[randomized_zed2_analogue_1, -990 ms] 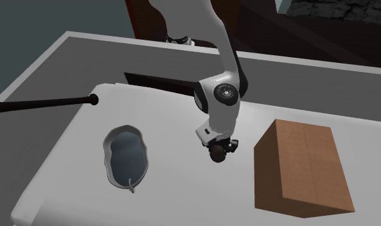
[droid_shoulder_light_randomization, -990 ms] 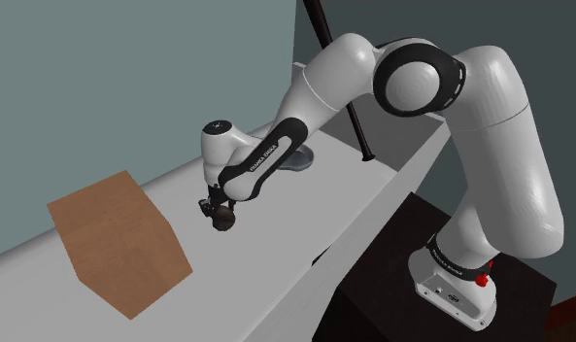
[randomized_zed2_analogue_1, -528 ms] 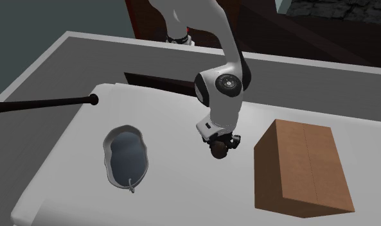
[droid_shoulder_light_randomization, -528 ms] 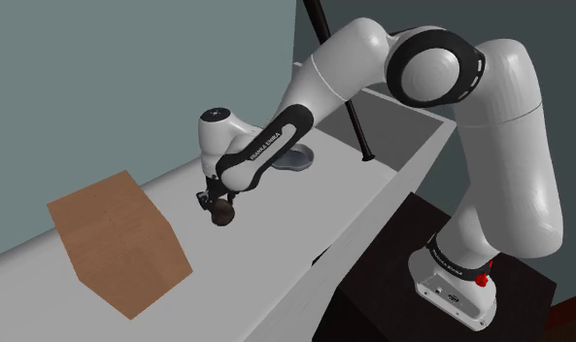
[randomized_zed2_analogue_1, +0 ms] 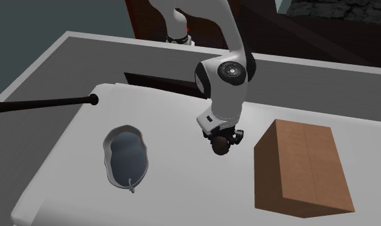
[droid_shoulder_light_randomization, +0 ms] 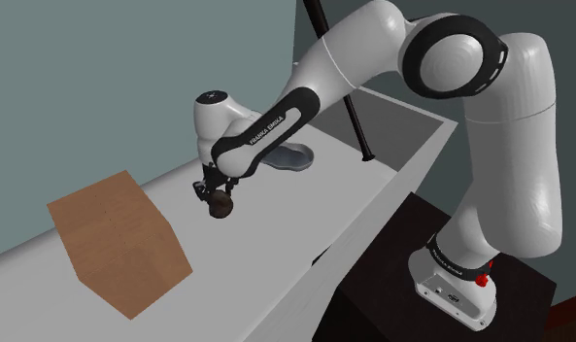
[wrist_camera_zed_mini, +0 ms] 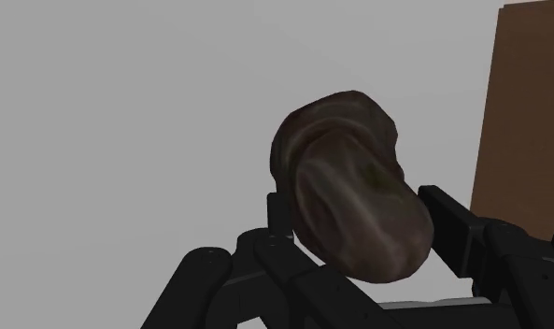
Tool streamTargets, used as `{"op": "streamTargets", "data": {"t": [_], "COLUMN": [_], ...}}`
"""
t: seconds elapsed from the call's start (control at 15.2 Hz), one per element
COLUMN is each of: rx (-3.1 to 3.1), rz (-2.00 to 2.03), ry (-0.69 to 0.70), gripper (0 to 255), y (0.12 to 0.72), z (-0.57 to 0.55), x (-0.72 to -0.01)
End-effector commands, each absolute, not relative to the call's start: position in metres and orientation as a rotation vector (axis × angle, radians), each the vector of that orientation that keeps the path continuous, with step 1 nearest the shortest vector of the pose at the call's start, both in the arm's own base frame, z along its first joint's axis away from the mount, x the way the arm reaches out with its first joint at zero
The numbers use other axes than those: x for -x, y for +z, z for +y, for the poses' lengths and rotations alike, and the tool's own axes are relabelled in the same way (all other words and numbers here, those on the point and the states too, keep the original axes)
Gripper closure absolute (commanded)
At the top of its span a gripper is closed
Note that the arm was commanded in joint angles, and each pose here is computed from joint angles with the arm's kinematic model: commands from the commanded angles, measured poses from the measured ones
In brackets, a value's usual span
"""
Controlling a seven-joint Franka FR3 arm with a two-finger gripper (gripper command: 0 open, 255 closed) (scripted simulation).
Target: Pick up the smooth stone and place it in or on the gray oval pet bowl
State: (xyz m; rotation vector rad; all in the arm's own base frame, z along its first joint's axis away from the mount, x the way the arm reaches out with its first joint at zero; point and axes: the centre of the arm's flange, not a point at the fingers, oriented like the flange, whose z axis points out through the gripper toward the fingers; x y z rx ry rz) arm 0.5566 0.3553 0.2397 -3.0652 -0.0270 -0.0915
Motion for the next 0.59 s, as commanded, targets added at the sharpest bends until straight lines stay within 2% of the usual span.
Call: {"op": "streamTargets", "data": {"t": [0.0,0.53], "rx": [3.065,3.065], "rz": [-0.027,-0.027], "ry": [-0.091,-0.091], "gripper": [255,255], "y": [0.251,0.293], "z": [0.355,0.355], "x": [-0.556,-0.556]}}
